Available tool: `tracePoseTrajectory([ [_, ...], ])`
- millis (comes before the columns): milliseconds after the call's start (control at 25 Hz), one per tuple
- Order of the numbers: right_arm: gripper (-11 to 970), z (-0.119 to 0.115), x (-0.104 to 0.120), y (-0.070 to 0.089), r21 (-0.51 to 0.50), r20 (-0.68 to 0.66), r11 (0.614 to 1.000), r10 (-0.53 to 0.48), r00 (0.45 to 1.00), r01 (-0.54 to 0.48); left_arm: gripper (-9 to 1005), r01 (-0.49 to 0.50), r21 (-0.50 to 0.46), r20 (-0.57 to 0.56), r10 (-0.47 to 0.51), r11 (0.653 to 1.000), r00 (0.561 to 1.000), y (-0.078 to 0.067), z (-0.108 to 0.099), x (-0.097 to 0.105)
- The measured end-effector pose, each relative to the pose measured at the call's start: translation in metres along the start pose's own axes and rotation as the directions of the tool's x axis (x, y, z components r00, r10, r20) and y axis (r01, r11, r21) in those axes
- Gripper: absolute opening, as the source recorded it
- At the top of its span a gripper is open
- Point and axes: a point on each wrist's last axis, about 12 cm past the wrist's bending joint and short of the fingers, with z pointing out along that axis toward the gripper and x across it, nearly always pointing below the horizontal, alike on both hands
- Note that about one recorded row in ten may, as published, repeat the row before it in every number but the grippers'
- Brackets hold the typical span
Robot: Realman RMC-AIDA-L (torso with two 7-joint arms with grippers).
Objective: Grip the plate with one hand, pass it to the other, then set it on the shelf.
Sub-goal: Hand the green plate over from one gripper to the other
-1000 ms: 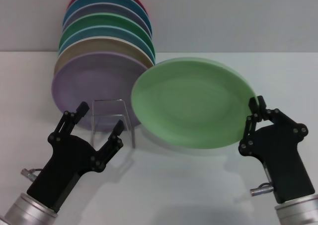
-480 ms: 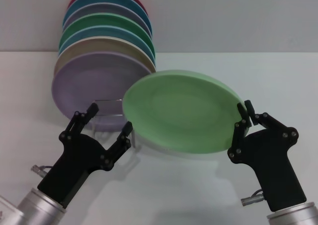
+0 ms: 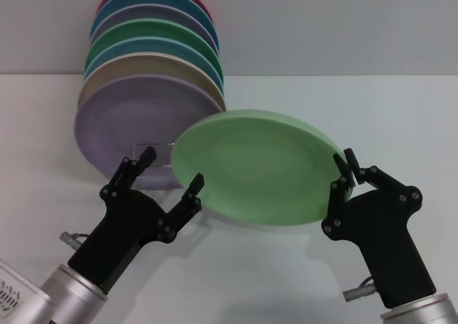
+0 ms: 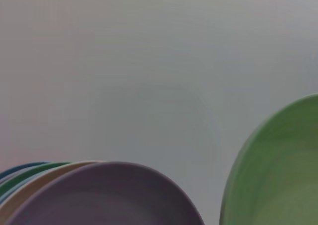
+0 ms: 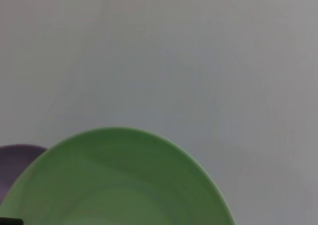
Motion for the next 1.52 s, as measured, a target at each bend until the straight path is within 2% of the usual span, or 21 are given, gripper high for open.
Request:
tracePoseTrajectory([
  [400,79,0.0002,-0.0011,0.0029,-0.022,0.009,1.000,0.000,1.000,0.000,829,0.005,-0.010,-0.002,-0.005,1.000,1.000,0.0022,0.0026,-0.0001],
  [520,83,0.0001,-0.0010,0.0030,-0.023,0.009,1.000,0.000,1.000,0.000,709,0.004,-0.010,-0.005,-0.004,1.000,1.000,0.0025,0.0031,0.0002],
  [960,97,0.0003,-0.0011,0.0031,-0.024,0.010,1.000,0.001,1.000,-0.001,481,-0.002,-0.010,-0.007,0.002,1.000,1.000,0.0035,0.0035,0.0004],
  [1400,110,0.0007,-0.0011,0.0034,-0.026,0.010,1.000,0.001,1.000,-0.001,208,-0.005,-0.008,-0.010,0.005,1.000,1.000,0.0054,0.0044,0.0005],
  [1520,114,0.0008,-0.0010,0.0033,-0.026,0.010,1.000,0.001,1.000,0.000,191,-0.007,-0.008,-0.010,0.006,1.000,1.000,0.0055,0.0044,0.0005],
])
